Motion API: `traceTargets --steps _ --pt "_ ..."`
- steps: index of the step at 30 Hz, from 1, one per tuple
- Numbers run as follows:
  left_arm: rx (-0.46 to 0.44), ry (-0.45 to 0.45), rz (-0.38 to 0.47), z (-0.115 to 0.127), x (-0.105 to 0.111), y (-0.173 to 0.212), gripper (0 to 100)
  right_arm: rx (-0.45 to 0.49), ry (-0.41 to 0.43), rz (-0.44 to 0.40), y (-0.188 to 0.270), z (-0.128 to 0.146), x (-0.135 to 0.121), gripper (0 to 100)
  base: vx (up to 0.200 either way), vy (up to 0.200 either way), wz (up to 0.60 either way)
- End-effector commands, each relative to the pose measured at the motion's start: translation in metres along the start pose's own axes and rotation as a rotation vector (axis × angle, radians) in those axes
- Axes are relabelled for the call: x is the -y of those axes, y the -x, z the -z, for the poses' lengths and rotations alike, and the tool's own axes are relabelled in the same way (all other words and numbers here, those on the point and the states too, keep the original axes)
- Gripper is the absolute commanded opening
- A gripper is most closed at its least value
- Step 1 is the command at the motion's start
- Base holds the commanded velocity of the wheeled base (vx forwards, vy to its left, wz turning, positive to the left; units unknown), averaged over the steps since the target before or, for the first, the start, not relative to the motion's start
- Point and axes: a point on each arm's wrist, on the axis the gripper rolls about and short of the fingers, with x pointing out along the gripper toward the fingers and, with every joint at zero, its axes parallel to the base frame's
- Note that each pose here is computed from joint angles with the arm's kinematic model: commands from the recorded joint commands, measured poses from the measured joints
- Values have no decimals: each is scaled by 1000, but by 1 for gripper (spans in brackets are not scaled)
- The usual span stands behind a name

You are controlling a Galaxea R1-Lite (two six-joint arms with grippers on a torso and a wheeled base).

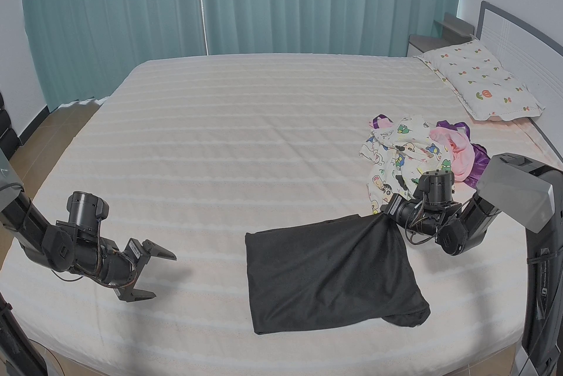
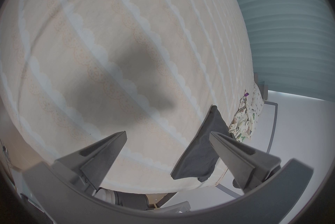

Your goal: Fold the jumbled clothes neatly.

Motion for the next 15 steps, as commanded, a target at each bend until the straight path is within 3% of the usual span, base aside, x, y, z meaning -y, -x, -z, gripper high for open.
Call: traceTargets --steps 1,5,6,15 --pt "0 0 0 0 0 0 100 24 -35 -3 -2 -6 -1 0 0 0 0" --pt "1 1 1 0 0 0 100 20 -41 9 -2 -4 2 0 0 0 0" --pt "0 0 0 0 0 0 100 15 -43 11 -2 -2 2 100 0 0 0" --pt "1 4 3 0 0 1 100 20 -65 42 36 8 -8 100 0 0 0"
